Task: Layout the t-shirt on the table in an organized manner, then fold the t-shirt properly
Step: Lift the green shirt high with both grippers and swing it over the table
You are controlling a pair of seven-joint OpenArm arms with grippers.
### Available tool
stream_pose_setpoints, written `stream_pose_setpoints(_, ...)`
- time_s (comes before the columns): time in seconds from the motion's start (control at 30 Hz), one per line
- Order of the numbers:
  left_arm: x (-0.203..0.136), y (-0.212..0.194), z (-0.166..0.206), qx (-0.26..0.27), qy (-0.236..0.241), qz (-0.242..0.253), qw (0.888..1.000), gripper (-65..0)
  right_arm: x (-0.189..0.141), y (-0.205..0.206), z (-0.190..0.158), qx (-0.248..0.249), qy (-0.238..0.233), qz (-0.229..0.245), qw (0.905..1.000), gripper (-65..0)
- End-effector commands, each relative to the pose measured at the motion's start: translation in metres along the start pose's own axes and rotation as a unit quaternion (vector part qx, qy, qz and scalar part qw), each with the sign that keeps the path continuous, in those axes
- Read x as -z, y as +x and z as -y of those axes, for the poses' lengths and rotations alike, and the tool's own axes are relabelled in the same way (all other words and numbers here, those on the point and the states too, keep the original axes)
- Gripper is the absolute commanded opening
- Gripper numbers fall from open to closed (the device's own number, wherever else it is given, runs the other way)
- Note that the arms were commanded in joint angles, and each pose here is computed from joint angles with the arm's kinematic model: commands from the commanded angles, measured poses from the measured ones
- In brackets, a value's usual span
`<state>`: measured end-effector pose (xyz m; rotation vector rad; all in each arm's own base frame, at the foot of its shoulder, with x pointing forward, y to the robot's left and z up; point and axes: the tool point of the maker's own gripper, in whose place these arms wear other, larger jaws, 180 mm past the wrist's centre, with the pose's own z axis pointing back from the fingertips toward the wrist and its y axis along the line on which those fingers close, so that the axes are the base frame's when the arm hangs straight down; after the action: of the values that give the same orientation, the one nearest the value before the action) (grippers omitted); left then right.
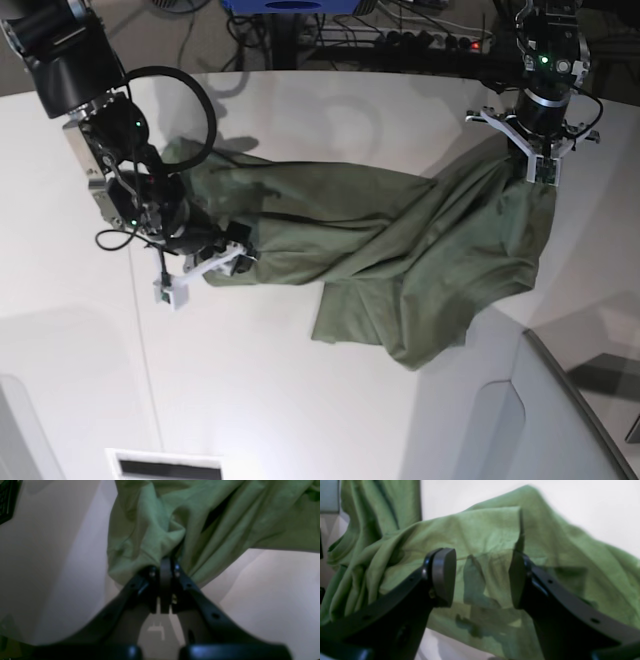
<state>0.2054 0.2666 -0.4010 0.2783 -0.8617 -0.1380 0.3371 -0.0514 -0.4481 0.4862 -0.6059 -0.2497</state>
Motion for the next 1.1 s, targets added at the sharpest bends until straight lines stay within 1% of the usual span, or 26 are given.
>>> stream_pose_setpoints(0.0, -0.001, 0.011, -0.007, 0.004, 0.011, 0.019, 1.000, -65.0, -0.001, 0.017, -0.011, -0.003, 0.015, 0.021, 0.9997, -33.8)
stream_pose_setpoints(0.17, -0.001, 0.011, -0.008, 0.004, 0.011, 0.019, 1.000, -65.0, -0.001, 0.017, -0.013, -0.003, 0.017, 0.021, 0.9996, -33.9)
stream_pose_setpoints(0.2, -0.001, 0.010, -0.008, 0.004, 0.011, 0.019, 1.000, -65.0, -0.001, 0.017, -0.012, -0.002, 0.017, 0.020, 0.9996, -34.8)
stream_pose_setpoints(0.23, -0.001, 0.010, -0.008, 0.004, 0.011, 0.019, 1.000, -65.0, -0.001, 0.017, -0.012, -0.002, 0.017, 0.020, 0.9996, -37.8)
stream_pose_setpoints(0.27, -0.001, 0.010, -0.008, 0.003, 0.011, 0.019, 1.000, -65.0, -0.001, 0.017, -0.012, -0.002, 0.017, 0.020, 0.9996, -42.5)
stream_pose_setpoints(0.3, -0.001, 0.010, -0.008, 0.003, 0.011, 0.019, 1.000, -65.0, -0.001, 0.016, -0.012, -0.002, 0.017, 0.020, 0.9997, -48.9)
stream_pose_setpoints(0.33, -0.001, 0.008, -0.008, 0.003, 0.011, 0.016, 1.000, -65.0, -0.001, 0.017, -0.012, -0.002, 0.017, 0.020, 0.9997, -56.7)
stream_pose_setpoints(0.37, 0.000, 0.006, -0.008, 0.002, 0.011, 0.013, 1.000, -65.0, -0.001, 0.018, -0.011, 0.000, 0.015, 0.021, 0.9997, -62.9)
stream_pose_setpoints(0.4, 0.000, 0.003, -0.008, 0.002, 0.011, 0.010, 1.000, -65.0, 0.000, 0.016, -0.008, 0.001, 0.012, 0.018, 0.9998, -65.0)
stream_pose_setpoints(0.47, 0.003, 0.001, -0.008, 0.000, 0.012, 0.006, 1.000, -65.0, 0.003, 0.013, -0.002, 0.004, 0.005, 0.013, 0.9999, -63.6)
stream_pose_setpoints(0.5, 0.004, 0.001, -0.009, -0.001, 0.012, 0.006, 1.000, -65.0, 0.003, 0.011, 0.001, 0.005, 0.001, 0.010, 0.9999, -65.0)
stream_pose_setpoints(0.57, 0.004, -0.003, -0.009, -0.002, 0.012, 0.001, 1.000, -65.0, 0.004, 0.009, 0.003, 0.005, -0.002, 0.008, 1.0000, -65.0)
stream_pose_setpoints(0.67, 0.005, -0.002, -0.009, -0.001, 0.012, 0.002, 1.000, -65.0, 0.003, 0.011, 0.000, 0.001, 0.002, 0.011, 0.9999, -65.0)
stream_pose_setpoints(0.73, 0.004, 0.003, -0.009, 0.001, 0.012, 0.009, 1.000, -65.0, 0.000, 0.018, -0.009, -0.003, 0.013, 0.020, 0.9997, -65.0)
stream_pose_setpoints(0.8, 0.005, 0.020, -0.014, 0.007, 0.016, 0.027, 0.999, -65.0, -0.006, 0.027, -0.021, -0.009, 0.029, 0.032, 0.9990, -65.0)
stream_pose_setpoints(0.87, 0.005, 0.038, -0.018, 0.013, 0.019, 0.048, 0.999, -65.0, -0.014, 0.036, -0.035, -0.016, 0.047, 0.034, 0.9982, -65.0)
stream_pose_setpoints(0.93, 0.003, 0.061, -0.022, 0.018, 0.022, 0.077, 0.997, -65.0, -0.026, 0.051, -0.041, -0.017, 0.057, 0.039, 0.9975, -65.0)
stream_pose_setpoints(1.07, 0.008, 0.104, -0.035, 0.021, 0.038, 0.094, 0.995, -65.0, -0.053, 0.087, -0.055, -0.013, 0.082, 0.065, 0.9944, -65.0)
